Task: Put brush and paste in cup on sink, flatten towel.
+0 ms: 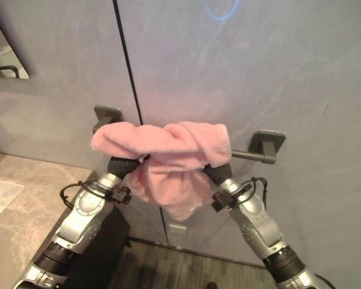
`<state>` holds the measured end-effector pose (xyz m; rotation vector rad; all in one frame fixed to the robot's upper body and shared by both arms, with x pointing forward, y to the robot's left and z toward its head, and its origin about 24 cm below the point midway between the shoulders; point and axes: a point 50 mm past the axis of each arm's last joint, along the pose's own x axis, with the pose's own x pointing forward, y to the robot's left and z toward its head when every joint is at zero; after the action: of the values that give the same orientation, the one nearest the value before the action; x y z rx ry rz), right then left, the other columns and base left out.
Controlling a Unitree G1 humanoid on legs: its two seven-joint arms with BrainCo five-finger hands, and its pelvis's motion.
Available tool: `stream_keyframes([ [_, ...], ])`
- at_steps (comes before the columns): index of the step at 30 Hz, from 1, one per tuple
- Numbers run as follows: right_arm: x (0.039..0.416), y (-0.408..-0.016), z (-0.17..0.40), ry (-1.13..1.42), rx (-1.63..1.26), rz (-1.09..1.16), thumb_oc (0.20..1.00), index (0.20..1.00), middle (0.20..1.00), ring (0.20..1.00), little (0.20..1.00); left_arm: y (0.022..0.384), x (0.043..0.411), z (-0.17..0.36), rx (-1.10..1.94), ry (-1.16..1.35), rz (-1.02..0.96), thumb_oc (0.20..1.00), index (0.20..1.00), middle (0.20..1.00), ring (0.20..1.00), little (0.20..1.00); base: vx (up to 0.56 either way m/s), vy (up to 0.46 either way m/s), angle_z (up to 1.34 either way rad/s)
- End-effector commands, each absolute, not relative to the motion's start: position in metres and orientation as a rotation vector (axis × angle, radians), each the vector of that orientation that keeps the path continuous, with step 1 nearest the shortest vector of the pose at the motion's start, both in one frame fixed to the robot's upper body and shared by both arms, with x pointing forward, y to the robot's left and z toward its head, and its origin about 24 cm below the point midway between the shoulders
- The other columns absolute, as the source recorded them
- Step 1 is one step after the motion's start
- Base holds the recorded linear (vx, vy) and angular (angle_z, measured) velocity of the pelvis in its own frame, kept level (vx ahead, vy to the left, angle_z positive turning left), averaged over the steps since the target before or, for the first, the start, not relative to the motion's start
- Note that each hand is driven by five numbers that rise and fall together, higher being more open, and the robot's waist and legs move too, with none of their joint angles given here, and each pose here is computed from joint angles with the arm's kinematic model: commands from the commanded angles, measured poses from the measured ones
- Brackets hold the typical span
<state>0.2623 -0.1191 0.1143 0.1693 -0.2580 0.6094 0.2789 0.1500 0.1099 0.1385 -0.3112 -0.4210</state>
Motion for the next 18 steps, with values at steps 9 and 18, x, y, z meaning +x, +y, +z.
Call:
stream_keyframes([
  [9,0.245,-0.133,0.105,-0.329,0.098,0.428,0.200,0.200,0.200,0.200,0.200,0.180,0.303,0.065,0.300,-0.119,-0.203,1.000,1.000,1.000,1.000,1.000,0.01,0.021,-0.02],
  [18,0.232,-0.154,0.090,-0.278,0.079,0.292,1.000,1.000,1.000,1.000,1.000,0.216,0.273,0.038,0.361,-0.025,0.025,1.000,1.000,1.000,1.000,1.000,0.00,0.010,-0.11],
])
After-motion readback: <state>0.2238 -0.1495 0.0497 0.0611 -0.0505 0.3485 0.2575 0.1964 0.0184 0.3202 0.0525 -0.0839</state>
